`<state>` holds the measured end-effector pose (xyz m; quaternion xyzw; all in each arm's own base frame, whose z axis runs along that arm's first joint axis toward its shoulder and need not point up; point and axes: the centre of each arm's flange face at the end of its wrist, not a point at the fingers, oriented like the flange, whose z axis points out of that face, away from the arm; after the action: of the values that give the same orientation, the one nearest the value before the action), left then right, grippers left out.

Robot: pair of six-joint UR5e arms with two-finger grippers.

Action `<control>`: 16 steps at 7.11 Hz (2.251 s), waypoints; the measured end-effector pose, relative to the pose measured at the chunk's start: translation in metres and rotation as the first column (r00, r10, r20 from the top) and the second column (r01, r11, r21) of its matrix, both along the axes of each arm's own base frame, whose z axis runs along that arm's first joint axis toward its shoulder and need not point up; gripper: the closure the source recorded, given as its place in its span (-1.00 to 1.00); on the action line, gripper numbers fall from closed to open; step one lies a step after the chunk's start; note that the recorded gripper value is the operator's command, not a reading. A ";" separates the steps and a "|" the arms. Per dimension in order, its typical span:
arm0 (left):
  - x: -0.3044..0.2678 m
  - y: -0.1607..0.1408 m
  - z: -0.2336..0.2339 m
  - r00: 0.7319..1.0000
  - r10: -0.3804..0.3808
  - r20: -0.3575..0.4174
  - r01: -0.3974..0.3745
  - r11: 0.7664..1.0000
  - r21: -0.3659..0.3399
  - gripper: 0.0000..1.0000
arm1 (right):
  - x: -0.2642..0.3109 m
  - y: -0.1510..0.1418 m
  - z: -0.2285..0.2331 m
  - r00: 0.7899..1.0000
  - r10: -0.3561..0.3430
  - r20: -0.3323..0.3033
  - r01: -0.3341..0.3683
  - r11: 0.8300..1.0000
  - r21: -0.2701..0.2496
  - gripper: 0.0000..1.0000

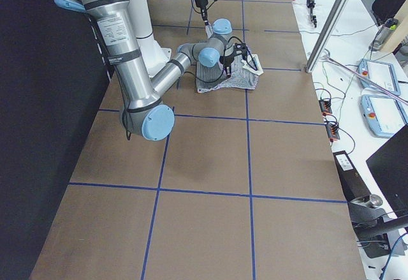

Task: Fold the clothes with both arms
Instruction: 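Lift the hem with both grippers and fold it toward the collar, then release the hem and raise both grippers above the folded shirt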

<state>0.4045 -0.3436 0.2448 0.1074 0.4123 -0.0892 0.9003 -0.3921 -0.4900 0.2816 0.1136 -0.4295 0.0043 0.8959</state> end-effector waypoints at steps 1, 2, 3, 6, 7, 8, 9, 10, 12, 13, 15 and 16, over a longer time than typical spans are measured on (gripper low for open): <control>-0.002 -0.032 0.004 1.000 -0.023 0.011 0.023 1.000 0.011 1.00 | -0.006 -0.025 -0.006 1.000 0.020 -0.008 -0.020 1.000 -0.005 1.00; 0.006 -0.067 0.010 0.999 -0.047 0.014 0.046 0.999 0.021 1.00 | -0.014 -0.049 -0.006 0.999 0.037 -0.015 -0.037 0.999 -0.009 1.00; 0.016 -0.102 0.025 0.997 -0.078 0.003 0.078 0.996 0.031 1.00 | -0.023 -0.073 0.004 0.999 0.053 -0.010 -0.053 0.999 -0.004 1.00; 0.022 -0.188 0.080 0.985 -0.170 -0.012 0.171 0.984 0.042 1.00 | -0.041 -0.111 0.040 0.997 0.075 0.017 -0.076 0.997 0.021 1.00; 0.024 -0.196 0.088 0.984 -0.178 -0.010 0.179 0.983 0.040 1.00 | -0.045 -0.116 0.041 0.997 0.077 0.016 -0.077 0.997 0.019 1.00; 0.027 -0.201 0.090 0.983 -0.181 -0.009 0.181 0.983 0.039 1.00 | -0.048 -0.120 0.040 0.997 0.078 0.016 -0.078 0.997 0.018 1.00; 0.029 -0.203 0.091 0.983 -0.182 -0.008 0.182 0.983 0.037 1.00 | -0.050 -0.122 0.037 0.997 0.079 0.018 -0.079 0.997 0.019 1.00; 0.030 -0.205 0.089 0.983 -0.182 -0.010 0.183 0.982 0.038 1.00 | -0.052 -0.124 0.034 0.997 0.080 0.021 -0.081 0.997 0.021 1.00; 0.033 -0.205 0.078 0.983 -0.180 -0.023 0.181 0.983 0.042 -0.04 | -0.053 -0.125 0.029 0.996 0.080 0.030 -0.081 0.996 0.028 0.41; 0.034 -0.205 0.074 0.984 -0.176 -0.029 0.178 0.983 0.042 -0.99 | -0.054 -0.124 0.029 0.996 0.079 0.032 -0.080 0.996 0.029 -0.85; 0.036 -0.204 0.073 0.985 -0.172 -0.032 0.174 0.984 0.041 -1.00 | -0.058 -0.122 0.029 0.997 0.073 0.029 -0.074 0.997 0.031 -1.00; 0.036 -0.203 0.073 0.985 -0.170 -0.030 0.171 0.984 0.040 -1.00 | -0.059 -0.121 0.031 0.997 0.071 0.028 -0.072 0.997 0.027 -1.00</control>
<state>0.4403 -0.5467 0.3176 0.1604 0.4151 -0.1586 0.8814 -0.4508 -0.6109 0.3124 0.1412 -0.4374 0.0318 0.8875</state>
